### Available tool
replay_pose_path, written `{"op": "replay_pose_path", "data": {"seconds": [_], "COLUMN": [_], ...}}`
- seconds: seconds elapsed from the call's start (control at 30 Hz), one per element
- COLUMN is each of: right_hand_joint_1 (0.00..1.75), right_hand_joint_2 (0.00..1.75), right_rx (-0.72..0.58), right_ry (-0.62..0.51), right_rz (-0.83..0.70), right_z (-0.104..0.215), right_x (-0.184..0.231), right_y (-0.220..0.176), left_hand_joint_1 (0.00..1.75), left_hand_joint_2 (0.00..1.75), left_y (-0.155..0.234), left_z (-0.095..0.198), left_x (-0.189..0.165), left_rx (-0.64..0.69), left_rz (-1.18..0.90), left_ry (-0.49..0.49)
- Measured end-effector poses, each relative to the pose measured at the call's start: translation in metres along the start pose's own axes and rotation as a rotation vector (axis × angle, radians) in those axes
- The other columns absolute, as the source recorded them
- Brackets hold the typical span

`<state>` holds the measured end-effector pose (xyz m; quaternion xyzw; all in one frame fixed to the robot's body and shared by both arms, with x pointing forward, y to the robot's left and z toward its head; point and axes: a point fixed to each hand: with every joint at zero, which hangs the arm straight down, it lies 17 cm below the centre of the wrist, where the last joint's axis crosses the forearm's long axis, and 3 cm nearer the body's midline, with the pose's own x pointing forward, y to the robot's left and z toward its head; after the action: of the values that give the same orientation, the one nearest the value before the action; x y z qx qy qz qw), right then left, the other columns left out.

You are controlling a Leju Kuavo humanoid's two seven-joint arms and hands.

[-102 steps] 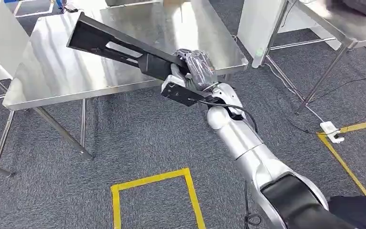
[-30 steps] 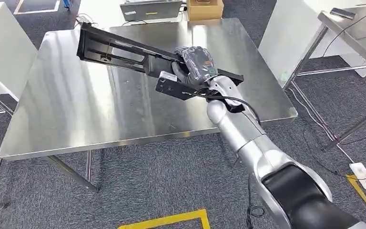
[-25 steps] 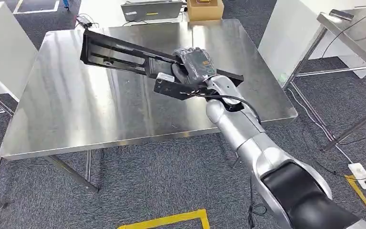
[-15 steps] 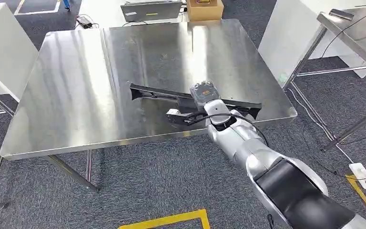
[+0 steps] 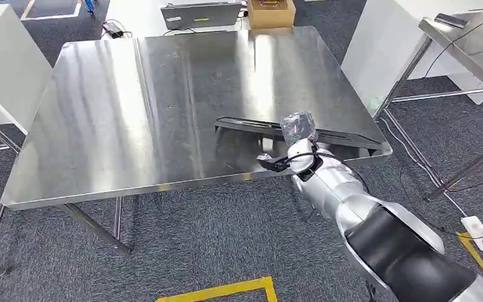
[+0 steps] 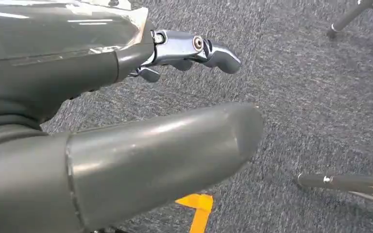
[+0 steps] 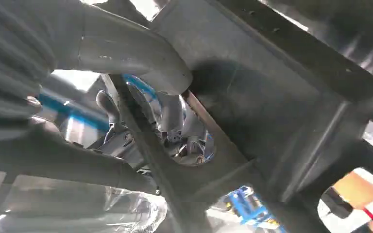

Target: Take the parts from the cabinet and place them on the table.

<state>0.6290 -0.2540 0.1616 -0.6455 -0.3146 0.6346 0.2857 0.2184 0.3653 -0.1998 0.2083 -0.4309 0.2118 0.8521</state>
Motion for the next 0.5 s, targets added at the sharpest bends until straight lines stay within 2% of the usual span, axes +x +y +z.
{"op": "replay_pose_path", "data": {"seconds": [0.23,0.27,0.33,0.37,0.5], "right_hand_joint_1": [1.75,0.0,0.0,0.0,0.0], "right_hand_joint_2": [1.75,0.0,0.0,0.0,0.0], "right_rx": [-0.034,-0.044,-0.075,-0.086,-0.118], "right_ry": [0.007,0.009,0.013,0.013,0.012], "right_rz": [0.07,0.077,0.076,0.078,0.076], "right_z": [0.002,0.002,0.002,0.002,0.002], "right_x": [-0.008,-0.009,-0.01,-0.009,-0.008], "right_y": [0.007,0.006,0.001,0.0,-0.005], "left_hand_joint_1": [0.0,0.0,0.0,0.0,0.0], "left_hand_joint_2": [0.0,1.75,1.75,0.0,0.0], "left_y": [0.0,0.001,0.001,0.002,0.004], "left_z": [0.0,-0.001,-0.001,-0.002,-0.004], "left_x": [0.001,0.001,0.0,0.0,-0.002], "left_rx": [-0.005,-0.002,0.002,0.008,0.024], "left_rz": [-0.02,-0.029,-0.047,-0.053,-0.062], "left_ry": [-0.006,-0.007,-0.003,0.001,0.028]}}
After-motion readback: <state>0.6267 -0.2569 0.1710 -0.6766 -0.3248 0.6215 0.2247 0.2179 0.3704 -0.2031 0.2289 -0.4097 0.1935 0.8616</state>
